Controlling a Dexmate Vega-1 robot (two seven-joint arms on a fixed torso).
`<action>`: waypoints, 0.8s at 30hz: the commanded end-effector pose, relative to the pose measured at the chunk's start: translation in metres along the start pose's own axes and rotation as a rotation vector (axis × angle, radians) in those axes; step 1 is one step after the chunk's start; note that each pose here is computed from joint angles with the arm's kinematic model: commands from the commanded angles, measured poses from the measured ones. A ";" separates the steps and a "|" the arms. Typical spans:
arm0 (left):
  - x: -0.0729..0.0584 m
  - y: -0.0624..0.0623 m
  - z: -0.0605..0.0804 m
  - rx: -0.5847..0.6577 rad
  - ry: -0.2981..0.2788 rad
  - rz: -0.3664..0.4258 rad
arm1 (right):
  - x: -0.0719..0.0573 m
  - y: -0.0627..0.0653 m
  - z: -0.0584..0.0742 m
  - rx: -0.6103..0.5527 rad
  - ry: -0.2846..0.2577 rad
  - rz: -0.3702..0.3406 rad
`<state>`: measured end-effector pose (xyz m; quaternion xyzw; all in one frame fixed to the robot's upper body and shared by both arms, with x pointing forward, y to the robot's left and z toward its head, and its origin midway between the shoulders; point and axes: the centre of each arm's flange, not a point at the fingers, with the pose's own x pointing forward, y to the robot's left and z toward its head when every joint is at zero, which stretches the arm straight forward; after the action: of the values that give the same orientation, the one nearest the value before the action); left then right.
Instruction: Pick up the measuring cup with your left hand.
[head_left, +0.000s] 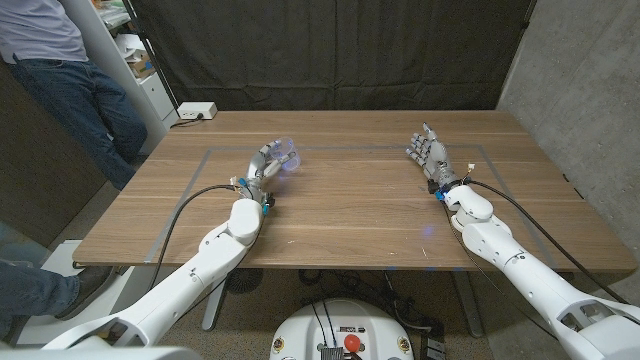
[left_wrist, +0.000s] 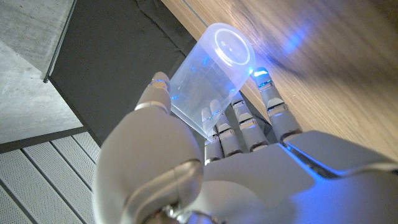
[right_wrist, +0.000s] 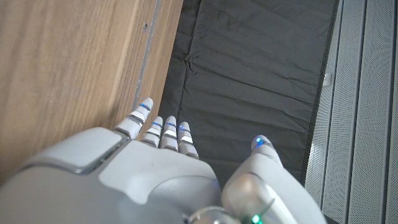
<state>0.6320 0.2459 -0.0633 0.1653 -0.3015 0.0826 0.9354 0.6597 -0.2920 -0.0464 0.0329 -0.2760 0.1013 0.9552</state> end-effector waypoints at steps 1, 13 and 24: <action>-0.002 0.003 0.009 0.003 -0.010 0.006 | 0.002 -0.002 0.003 -0.007 -0.002 0.005; -0.005 0.008 0.015 0.012 -0.024 0.007 | 0.004 -0.003 0.008 -0.013 -0.009 0.004; -0.006 0.010 0.024 0.011 -0.050 0.013 | 0.005 -0.003 0.012 -0.015 -0.017 -0.002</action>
<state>0.6186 0.2471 -0.0525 0.1692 -0.3135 0.0843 0.9306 0.6590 -0.2941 -0.0383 0.0275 -0.2806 0.1013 0.9541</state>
